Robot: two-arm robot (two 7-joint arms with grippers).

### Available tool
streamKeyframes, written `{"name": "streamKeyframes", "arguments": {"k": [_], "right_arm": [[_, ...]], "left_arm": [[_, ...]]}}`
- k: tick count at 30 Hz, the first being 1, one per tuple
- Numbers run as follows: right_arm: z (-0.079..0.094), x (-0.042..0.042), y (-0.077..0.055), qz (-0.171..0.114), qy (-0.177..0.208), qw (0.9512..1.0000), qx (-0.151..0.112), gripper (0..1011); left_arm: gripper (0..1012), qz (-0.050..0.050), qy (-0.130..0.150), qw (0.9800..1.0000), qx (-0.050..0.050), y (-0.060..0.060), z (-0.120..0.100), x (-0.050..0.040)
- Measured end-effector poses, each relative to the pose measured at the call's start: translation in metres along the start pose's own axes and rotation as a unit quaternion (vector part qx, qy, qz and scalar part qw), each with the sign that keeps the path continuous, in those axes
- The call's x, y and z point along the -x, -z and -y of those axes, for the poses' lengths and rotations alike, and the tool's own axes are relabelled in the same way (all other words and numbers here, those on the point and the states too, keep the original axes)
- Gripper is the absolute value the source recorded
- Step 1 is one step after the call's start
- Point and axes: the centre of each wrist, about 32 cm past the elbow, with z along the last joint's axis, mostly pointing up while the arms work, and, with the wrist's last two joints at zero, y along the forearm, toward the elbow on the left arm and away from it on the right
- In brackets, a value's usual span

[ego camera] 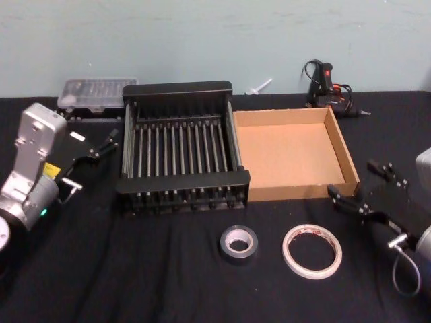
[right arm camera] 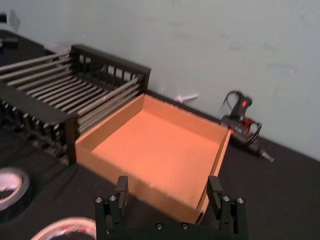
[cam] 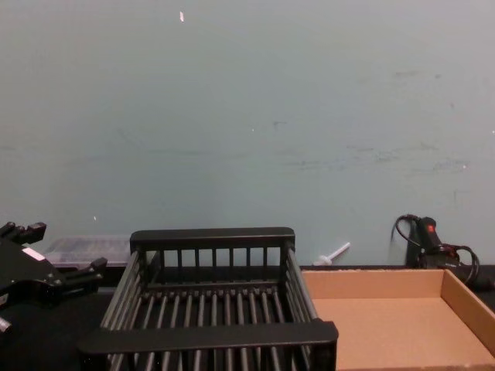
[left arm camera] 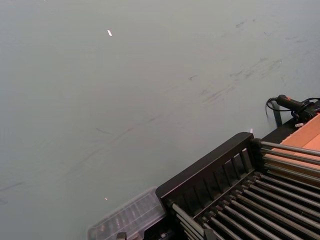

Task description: Pick up the white tape and place it into the black box , Pick up the silver tape and place it into the brown box.

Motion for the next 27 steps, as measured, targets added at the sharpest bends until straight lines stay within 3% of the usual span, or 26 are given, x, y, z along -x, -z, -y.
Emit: {"name": "streamKeyframes", "arguments": {"k": [14,27], "right_arm": [[0.0107,0.0078,-0.0007,-0.013,-0.031,0.9957,0.087,1002],[0.0090,0.0113,-0.0042,-0.018,-0.048,0.9905,0.128,1002]], "left_arm": [[1001,0.000,0.000,1.0000,0.000,0.0000,0.0000,0.0000],[1001,0.000,0.000,1.0000,0.000,0.0000,0.0000,0.0000]]}}
